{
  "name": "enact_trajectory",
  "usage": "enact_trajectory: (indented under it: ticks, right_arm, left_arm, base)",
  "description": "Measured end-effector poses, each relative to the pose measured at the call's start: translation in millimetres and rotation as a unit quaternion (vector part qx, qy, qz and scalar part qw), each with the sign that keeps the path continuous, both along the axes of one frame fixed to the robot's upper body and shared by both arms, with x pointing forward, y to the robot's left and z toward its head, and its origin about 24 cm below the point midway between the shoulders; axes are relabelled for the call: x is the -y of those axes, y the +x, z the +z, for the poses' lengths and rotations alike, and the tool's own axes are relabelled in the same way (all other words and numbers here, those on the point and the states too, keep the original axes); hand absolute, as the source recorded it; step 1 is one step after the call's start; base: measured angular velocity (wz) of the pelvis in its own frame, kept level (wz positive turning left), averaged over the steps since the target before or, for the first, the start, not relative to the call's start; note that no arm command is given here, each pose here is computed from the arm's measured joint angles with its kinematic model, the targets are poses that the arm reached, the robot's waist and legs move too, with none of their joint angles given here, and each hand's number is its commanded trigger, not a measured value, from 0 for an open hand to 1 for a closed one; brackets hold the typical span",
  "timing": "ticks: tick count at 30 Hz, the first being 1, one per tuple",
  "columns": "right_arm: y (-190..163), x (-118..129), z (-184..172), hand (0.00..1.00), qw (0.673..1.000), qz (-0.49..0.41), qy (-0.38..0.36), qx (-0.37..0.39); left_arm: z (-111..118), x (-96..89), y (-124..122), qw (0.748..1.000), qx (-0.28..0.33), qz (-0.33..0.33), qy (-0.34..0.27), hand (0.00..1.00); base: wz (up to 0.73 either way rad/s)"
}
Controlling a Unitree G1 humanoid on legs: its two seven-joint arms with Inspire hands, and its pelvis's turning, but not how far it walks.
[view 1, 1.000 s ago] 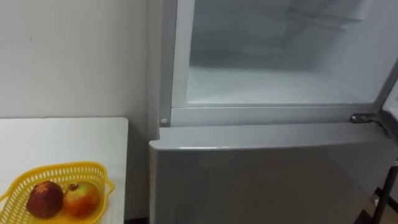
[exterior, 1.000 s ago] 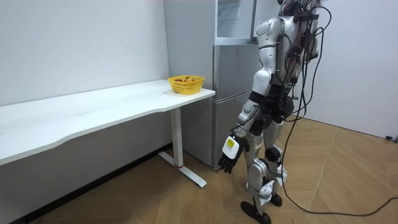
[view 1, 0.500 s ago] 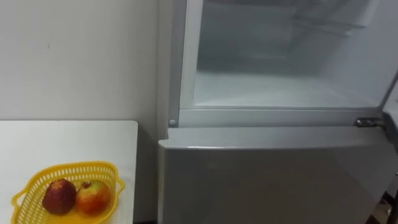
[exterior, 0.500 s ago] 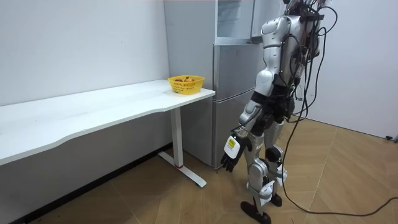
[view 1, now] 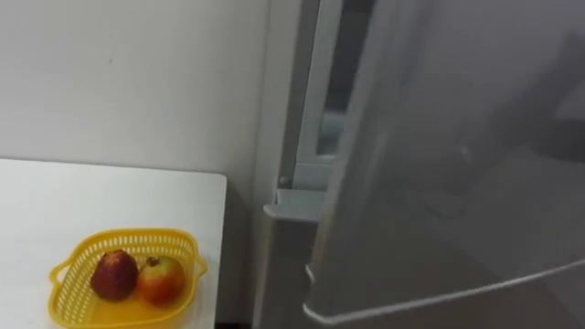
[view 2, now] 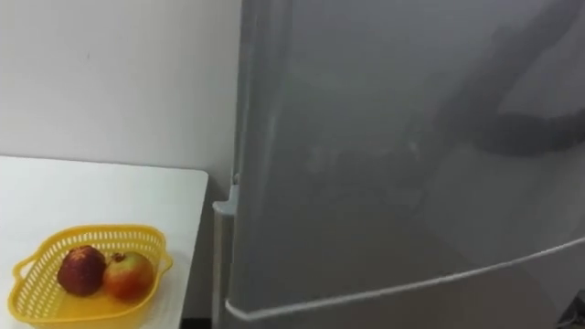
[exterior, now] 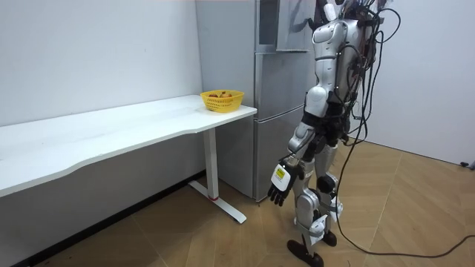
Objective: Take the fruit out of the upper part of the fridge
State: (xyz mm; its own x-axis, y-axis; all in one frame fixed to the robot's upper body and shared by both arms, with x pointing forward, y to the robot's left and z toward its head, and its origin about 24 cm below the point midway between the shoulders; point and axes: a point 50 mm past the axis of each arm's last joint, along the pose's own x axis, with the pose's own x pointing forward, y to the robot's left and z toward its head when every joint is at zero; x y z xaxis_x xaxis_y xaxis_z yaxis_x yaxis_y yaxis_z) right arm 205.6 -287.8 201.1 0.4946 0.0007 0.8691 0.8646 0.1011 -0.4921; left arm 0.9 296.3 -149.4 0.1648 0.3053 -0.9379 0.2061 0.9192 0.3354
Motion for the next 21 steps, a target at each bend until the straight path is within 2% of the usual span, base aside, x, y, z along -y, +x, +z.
enact_trajectory:
  ticks: [5,11,21]
  right_arm:
    - [6.3,-13.8,-13.0,0.00,0.998,0.046,-0.007,-0.041]
    - [9.7,-9.0,-21.0,0.00,0.996,0.041,-0.004,-0.074]
    - [9.4,-9.2,-21.1,0.00,0.996,0.049,0.003,-0.074]
  left_arm:
    - [0.7,-2.3,4.6,1.000,0.002,-0.008,0.002,0.00]
    - [0.4,-2.1,5.7,1.000,0.001,-0.008,0.002,0.00]
    - [0.3,-1.7,9.4,1.000,0.005,-0.011,0.001,0.00]
  base:
    - [0.12]
    - [0.05]
    - [0.01]
